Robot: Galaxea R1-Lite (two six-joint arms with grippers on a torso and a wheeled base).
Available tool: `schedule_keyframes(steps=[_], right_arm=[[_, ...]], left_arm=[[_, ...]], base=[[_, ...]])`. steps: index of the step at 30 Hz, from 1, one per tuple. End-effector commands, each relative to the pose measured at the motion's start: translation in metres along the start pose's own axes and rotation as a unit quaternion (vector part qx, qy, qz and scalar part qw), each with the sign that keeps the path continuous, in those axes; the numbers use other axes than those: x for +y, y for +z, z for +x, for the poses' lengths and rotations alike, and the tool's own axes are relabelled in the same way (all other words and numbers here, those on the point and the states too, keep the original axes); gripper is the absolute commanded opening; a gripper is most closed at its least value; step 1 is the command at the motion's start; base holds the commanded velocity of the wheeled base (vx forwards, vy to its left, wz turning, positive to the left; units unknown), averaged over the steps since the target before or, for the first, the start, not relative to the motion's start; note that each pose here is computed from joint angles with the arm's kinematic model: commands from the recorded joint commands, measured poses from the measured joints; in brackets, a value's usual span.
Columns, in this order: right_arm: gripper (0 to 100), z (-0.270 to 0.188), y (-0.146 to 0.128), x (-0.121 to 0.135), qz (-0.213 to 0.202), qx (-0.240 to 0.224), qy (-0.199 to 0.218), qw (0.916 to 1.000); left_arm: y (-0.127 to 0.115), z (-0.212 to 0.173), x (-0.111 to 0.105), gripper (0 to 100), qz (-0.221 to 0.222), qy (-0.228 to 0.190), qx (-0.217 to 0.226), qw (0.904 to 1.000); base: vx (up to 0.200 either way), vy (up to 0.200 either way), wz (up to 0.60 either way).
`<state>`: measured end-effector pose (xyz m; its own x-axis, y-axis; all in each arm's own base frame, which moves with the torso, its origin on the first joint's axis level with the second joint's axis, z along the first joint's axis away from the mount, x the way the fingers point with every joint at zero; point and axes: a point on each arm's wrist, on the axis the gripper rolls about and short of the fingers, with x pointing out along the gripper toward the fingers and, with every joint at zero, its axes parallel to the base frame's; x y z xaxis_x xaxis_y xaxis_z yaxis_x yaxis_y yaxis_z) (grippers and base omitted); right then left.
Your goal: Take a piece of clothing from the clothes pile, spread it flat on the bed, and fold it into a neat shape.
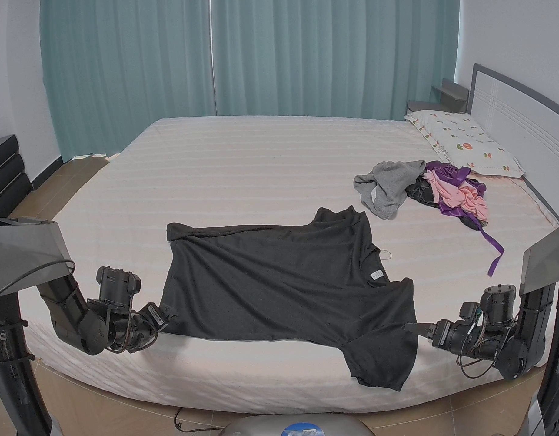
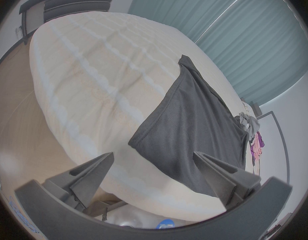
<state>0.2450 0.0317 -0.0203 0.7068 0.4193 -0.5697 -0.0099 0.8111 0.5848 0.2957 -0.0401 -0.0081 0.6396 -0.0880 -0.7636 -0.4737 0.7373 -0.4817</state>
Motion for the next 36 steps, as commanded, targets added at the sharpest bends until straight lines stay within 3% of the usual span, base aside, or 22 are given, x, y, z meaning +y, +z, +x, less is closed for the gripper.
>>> schedule_keyframes(steps=[1, 14, 15, 25, 36], right_arm=[[100, 0.002, -0.009, -0.005, 0.007, 0.018, -0.008, 0.9998], [100, 0.009, -0.006, -0.003, -0.002, 0.008, 0.003, 1.0], [100, 0.012, -0.006, -0.003, -0.003, 0.007, 0.005, 1.0], [100, 0.039, -0.007, 0.0, -0.017, 0.015, 0.017, 0.9996], [100, 0.039, -0.005, -0.004, -0.015, 0.002, -0.004, 0.9999]], left_arm=[[-0.005, 0.015, 0.003, 100, 0.01, 0.016, 0.008, 0.9998], [0.007, 0.033, -0.009, 100, 0.007, 0.003, -0.014, 0.9999], [0.006, 0.032, -0.008, 0, 0.006, 0.004, -0.014, 0.9999], [0.002, 0.015, -0.001, 0, 0.005, 0.017, -0.014, 0.9998], [0.002, 0.008, -0.001, 0, 0.005, 0.014, -0.016, 0.9998]], base=[[0.0, 0.0, 0.0], [0.0, 0.0, 0.0], [0.0, 0.0, 0.0], [0.0, 0.0, 0.0], [0.0, 0.0, 0.0]])
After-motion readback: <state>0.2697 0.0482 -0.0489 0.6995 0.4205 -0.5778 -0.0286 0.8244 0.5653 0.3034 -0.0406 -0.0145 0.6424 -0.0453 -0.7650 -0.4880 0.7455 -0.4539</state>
